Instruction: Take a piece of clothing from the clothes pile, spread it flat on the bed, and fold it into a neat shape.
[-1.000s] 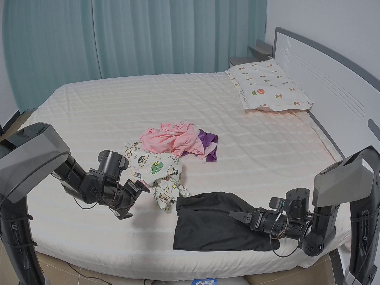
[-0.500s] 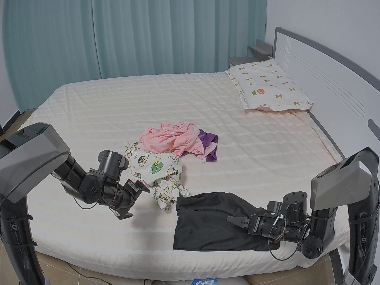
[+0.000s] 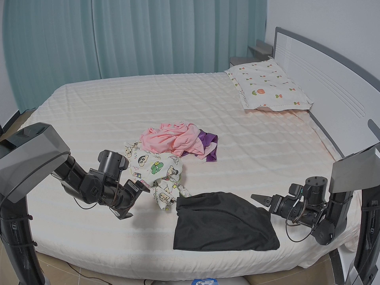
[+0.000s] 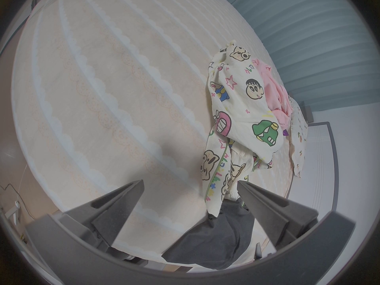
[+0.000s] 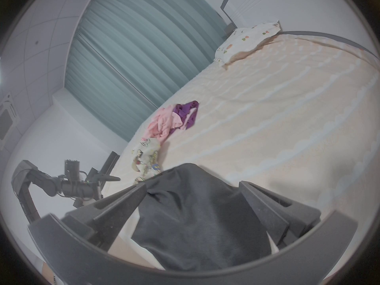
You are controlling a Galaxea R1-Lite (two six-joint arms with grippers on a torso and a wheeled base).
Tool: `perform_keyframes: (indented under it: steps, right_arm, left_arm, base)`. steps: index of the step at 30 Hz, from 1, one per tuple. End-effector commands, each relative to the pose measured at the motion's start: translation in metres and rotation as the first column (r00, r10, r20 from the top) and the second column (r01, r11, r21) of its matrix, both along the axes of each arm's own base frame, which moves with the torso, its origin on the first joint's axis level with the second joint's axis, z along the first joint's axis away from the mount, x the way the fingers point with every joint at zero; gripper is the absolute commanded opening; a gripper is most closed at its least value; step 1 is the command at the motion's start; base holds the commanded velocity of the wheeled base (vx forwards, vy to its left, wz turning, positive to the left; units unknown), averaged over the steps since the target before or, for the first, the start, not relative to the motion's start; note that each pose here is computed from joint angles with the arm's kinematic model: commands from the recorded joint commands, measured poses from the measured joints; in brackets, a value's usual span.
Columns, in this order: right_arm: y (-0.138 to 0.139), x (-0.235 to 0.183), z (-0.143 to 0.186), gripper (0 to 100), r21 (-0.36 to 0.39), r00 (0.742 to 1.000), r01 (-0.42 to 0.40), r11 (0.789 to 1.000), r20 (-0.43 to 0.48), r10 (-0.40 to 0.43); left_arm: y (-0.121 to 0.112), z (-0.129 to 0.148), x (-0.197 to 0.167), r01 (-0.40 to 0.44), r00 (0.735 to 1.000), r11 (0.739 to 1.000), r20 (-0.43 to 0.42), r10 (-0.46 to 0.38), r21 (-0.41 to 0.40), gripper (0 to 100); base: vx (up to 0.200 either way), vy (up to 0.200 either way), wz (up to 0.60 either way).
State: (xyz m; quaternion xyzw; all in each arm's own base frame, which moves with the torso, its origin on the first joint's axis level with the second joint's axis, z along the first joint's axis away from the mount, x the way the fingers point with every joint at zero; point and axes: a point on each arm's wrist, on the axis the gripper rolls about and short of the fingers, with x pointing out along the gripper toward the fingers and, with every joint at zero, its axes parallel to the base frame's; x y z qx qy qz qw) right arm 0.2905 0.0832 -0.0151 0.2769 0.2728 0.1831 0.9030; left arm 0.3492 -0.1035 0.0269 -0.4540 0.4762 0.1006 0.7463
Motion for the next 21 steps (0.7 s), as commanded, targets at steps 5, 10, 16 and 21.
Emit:
perform_keyframes:
  steps: [5, 10, 16, 21]
  right_arm:
    - [-0.009, 0.001, -0.041, 100, -0.052, 0.995, 0.007, 0.999, -0.1, -0.012]
    - [-0.014, 0.002, -0.042, 100, -0.052, 0.994, 0.022, 0.998, -0.106, -0.028]
    - [-0.017, 0.004, -0.042, 100, -0.052, 0.994, 0.036, 0.998, -0.102, -0.041]
    - [-0.022, 0.006, -0.043, 100, -0.03, 0.992, 0.035, 0.999, -0.12, -0.039]
  left_arm:
    - [0.0, 0.0, 0.0, -0.002, 1.0, 1.0, -0.002, 0.002, 0.0, 100]
    - [0.0, 0.0, 0.0, -0.002, 1.0, 1.0, -0.002, 0.002, 0.0, 100]
    - [0.0, 0.0, 0.0, -0.002, 1.0, 1.0, -0.002, 0.002, 0.0, 100]
    - [0.0, 0.0, 0.0, 0.0, 1.0, 1.0, -0.002, 0.0, 0.0, 100]
  base:
    - [0.0, 0.0, 0.0]
    - [0.0, 0.0, 0.0]
    - [0.0, 0.0, 0.0]
    - [0.0, 0.0, 0.0]
